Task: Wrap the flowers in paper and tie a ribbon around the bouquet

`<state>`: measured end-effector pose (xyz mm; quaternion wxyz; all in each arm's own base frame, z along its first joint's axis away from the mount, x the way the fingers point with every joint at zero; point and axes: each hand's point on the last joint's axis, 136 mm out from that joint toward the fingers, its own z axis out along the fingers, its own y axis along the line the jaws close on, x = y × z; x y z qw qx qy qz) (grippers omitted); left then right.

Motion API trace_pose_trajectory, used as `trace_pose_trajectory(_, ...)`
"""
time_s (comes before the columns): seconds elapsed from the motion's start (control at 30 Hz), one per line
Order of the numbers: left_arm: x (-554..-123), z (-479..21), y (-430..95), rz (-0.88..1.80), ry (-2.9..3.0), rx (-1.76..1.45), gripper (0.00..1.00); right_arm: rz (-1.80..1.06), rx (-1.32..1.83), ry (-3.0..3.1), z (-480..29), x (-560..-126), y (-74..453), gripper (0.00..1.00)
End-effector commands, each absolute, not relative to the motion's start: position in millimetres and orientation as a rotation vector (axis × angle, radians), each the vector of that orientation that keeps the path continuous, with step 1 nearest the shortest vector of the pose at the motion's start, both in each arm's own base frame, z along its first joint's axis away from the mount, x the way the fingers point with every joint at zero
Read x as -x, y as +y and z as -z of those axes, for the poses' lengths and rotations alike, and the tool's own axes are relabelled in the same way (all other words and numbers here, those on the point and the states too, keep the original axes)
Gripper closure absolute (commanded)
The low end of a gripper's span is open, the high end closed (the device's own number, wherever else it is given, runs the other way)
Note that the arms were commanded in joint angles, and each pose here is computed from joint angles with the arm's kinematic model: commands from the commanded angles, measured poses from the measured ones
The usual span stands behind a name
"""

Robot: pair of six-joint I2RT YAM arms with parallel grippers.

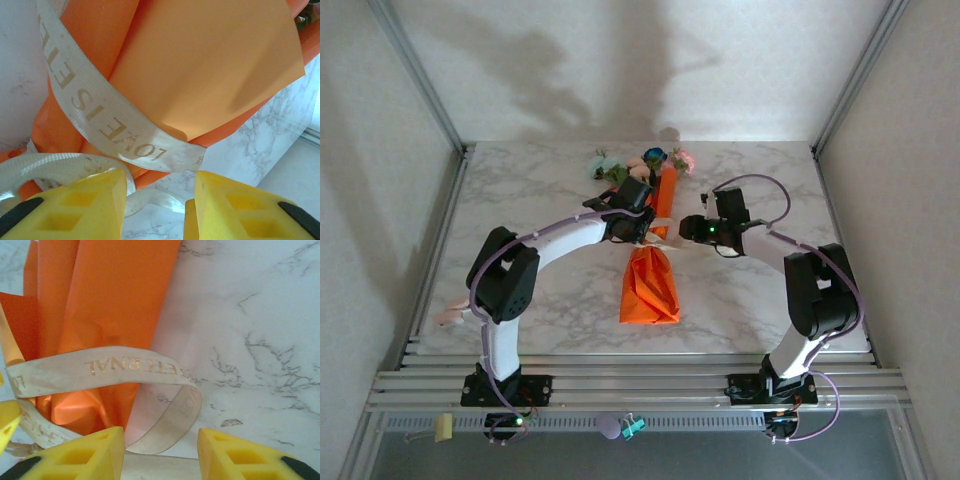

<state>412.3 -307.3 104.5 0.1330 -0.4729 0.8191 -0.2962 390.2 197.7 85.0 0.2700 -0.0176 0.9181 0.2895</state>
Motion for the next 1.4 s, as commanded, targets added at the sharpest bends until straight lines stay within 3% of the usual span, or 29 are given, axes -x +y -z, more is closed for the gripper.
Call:
trace_pose_trajectory(0.0,-411.8,-123.5,-303.9,0.864,2.363,1.341,0.58,-0.846,-0.001,2.431,-92.2,-393.8,209.5,0.57)
trace_pose_trajectory(0.07,-412.7,-132.6,-303.7,0.854,2.358,1.312,0.52,-0.803,0.046,2.447,-87.6,-392.1,211.5,0.58)
trace_pose_trajectory(0.2,-407.2,-141.5,-307.1,0.854,2.386,1.249,0.51,-0.736,0.012,2.552,-64.5,-386.5,204.2,0.6)
trace_pose_trajectory(0.53,-398.7,-132.6,-316.3,0.868,2.454,1.184,0.57,-0.618,-0.11,2.68,-37.5,-396.5,194.6,0.65)
trace_pose_trajectory(0.8,-398.7,-137.8,-315.2,0.872,2.445,1.174,0.58,-0.602,-0.128,2.717,-22.3,-406.5,204.9,0.73)
trace_pose_trajectory(1.03,-399.6,-151.6,-312.4,0.88,2.426,1.155,0.58,-0.577,-0.121,2.722,-17.9,-407.5,208.3,0.73)
trace_pose_trajectory(1.23,-398.3,-162.3,-307.7,0.877,2.415,1.13,0.58,-0.579,-0.112,2.659,-32.2,-422.4,212.9,1.0)
trace_pose_trajectory(1.37,-391.9,-165.2,-304.0,0.894,2.421,1.144,0.56,-0.512,-0.079,2.567,-72.5,-435.3,209.5,1.0)
